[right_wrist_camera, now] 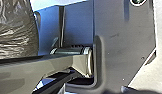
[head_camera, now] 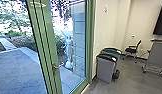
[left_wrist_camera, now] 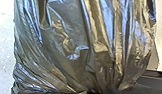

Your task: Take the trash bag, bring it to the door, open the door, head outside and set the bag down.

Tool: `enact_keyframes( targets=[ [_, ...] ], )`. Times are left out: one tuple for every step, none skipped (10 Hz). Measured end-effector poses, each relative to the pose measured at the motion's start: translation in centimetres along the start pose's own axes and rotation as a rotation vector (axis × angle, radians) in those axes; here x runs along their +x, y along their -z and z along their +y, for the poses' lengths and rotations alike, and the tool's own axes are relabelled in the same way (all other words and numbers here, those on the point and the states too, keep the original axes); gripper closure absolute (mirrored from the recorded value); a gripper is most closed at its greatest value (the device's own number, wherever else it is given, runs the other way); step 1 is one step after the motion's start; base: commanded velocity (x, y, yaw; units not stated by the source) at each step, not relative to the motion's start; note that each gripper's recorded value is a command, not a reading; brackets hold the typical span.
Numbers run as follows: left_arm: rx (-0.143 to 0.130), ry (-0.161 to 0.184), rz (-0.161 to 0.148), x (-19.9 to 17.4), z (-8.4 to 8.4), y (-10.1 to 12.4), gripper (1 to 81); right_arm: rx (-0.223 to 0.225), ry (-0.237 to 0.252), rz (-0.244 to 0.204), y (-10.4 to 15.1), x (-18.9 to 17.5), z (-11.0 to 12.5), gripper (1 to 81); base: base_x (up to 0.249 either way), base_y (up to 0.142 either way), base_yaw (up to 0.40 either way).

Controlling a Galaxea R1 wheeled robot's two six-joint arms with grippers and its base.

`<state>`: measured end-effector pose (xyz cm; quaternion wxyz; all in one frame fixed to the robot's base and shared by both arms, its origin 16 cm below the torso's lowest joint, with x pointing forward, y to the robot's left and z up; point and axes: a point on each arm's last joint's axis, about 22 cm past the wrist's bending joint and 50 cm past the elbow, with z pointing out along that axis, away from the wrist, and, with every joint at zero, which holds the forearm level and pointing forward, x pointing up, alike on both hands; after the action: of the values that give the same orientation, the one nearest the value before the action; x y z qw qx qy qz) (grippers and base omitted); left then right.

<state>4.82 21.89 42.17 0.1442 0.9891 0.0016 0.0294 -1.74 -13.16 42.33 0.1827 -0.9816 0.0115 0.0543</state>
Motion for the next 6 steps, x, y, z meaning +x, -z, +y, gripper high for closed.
enact_keyframes(
  targets=[
    [0.000,0.000,0.000,0.00,0.00,0.00,81.1,0.000,0.000,0.000,0.00,0.00,0.00,1.0,0.127,0.000,0.000],
    [0.000,0.000,0.000,0.00,0.00,0.00,81.1,0.000,0.000,0.000,0.00,0.00,0.00,1.0,0.127,0.000,0.000],
    [0.000,0.000,0.000,0.00,0.00,0.00,81.1,0.000,0.000,0.000,0.00,0.00,0.02,1.0,0.127,0.000,0.000],
    [0.000,0.000,0.000,0.00,0.00,0.00,81.1,-0.001,0.000,0.000,0.01,0.01,0.05,1.0,0.127,0.000,0.000],
    [0.000,0.000,0.000,0.00,0.00,0.00,81.1,-0.001,0.000,0.000,0.01,0.01,0.05,1.0,0.127,0.000,0.000],
    [0.000,0.000,0.000,0.04,0.03,-0.01,81.1,-0.001,0.000,0.000,0.01,0.01,0.05,1.0,0.127,0.000,0.000]
  ],
)
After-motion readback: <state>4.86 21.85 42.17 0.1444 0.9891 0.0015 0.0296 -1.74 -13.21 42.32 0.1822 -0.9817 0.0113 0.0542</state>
